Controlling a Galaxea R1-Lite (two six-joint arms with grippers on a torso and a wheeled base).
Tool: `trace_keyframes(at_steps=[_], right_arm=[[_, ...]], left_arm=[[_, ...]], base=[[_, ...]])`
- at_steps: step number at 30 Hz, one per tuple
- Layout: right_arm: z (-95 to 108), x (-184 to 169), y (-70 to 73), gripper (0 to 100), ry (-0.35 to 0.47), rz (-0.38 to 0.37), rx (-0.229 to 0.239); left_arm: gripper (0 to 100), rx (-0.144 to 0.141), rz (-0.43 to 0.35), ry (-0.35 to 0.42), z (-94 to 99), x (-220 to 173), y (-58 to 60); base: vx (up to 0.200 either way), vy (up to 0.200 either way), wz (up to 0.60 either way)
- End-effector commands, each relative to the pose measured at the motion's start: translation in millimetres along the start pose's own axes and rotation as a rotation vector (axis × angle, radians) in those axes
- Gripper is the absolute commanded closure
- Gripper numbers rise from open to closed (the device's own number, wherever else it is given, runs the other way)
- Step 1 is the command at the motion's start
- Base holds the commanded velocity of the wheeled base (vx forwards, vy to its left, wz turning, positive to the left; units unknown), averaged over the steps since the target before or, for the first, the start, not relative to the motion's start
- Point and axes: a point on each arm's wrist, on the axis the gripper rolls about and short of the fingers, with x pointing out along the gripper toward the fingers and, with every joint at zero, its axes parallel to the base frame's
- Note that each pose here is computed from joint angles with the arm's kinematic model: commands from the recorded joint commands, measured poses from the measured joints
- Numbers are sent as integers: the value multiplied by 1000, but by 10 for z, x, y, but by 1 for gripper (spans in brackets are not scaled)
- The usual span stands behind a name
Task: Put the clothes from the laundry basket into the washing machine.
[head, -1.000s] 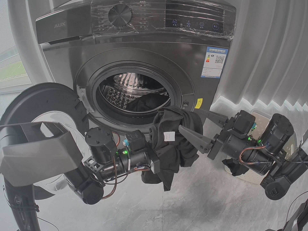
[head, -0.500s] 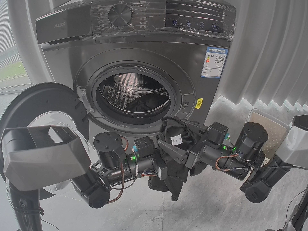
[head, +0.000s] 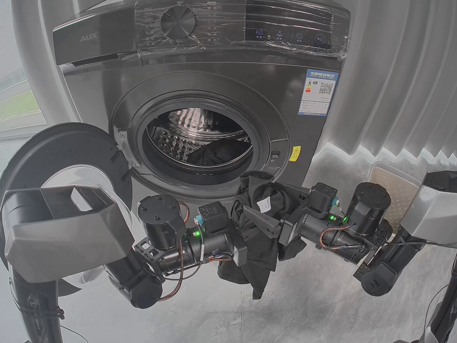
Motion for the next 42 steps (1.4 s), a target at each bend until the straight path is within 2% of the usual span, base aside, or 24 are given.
trace_keyframes(at_steps=[1,5,11,13,15,18,21,24,27,29,31,32,34,36,37,38,40,41,42], right_arm=[[-14,-18,-71,0,6,-25,1],[-14,-18,-76,0,5,-49,3],[27,-10,-3,0,-8,-30,9],[110,-34,43,0,-30,-17,6],[200,-70,71,0,-54,-9,3],[294,-166,108,0,-68,9,3],[294,-316,194,0,-40,78,8],[287,-382,203,0,-26,100,13],[309,-388,150,0,-36,82,9],[363,-411,27,0,-56,34,-2],[415,-431,-50,0,-75,3,-9],[480,-465,-159,0,-98,-38,-19],[544,-525,-282,0,-119,-84,-29],[599,-582,-366,0,-135,-118,-38],[599,-582,-366,0,-135,-118,-38],[636,-629,-425,0,-146,-143,-45],[642,-646,-460,0,-148,-159,-47],[641,-661,-487,0,-147,-169,-48],[638,-672,-516,0,-145,-179,-49]], left_arm=[[100,6,-1,-12,44,-3,-7],[100,8,-2,-16,61,-3,-12],[100,10,6,-16,57,-10,10],[100,6,15,-14,45,-6,20],[100,3,25,-12,34,-17,52],[100,1,74,-7,11,-57,163],[100,-4,103,3,-44,-83,253],[100,-2,114,-2,-64,-69,309],[100,5,127,-14,-51,-57,366],[100,10,151,-16,-37,-109,445],[100,11,159,-17,-32,-125,470],[100,11,177,-17,-19,-161,504],[100,12,228,-18,-2,-189,538],[100,-3,281,-15,-2,-202,543],[100,-3,281,-15,-2,-202,543],[100,-36,316,-10,-14,-228,540],[100,-61,322,-16,10,-251,532],[100,-70,328,-20,27,-268,542],[100,-63,338,-23,50,-286,552]], base=[[0,0,0],[0,0,0],[0,0,0],[0,0,0],[0,0,0],[0,0,0],[0,0,0],[0,0,0],[0,0,0],[0,0,0],[0,0,0],[0,0,0],[0,0,0],[0,0,0],[0,0,0],[0,0,0],[0,0,0],[0,0,0],[0,0,0]])
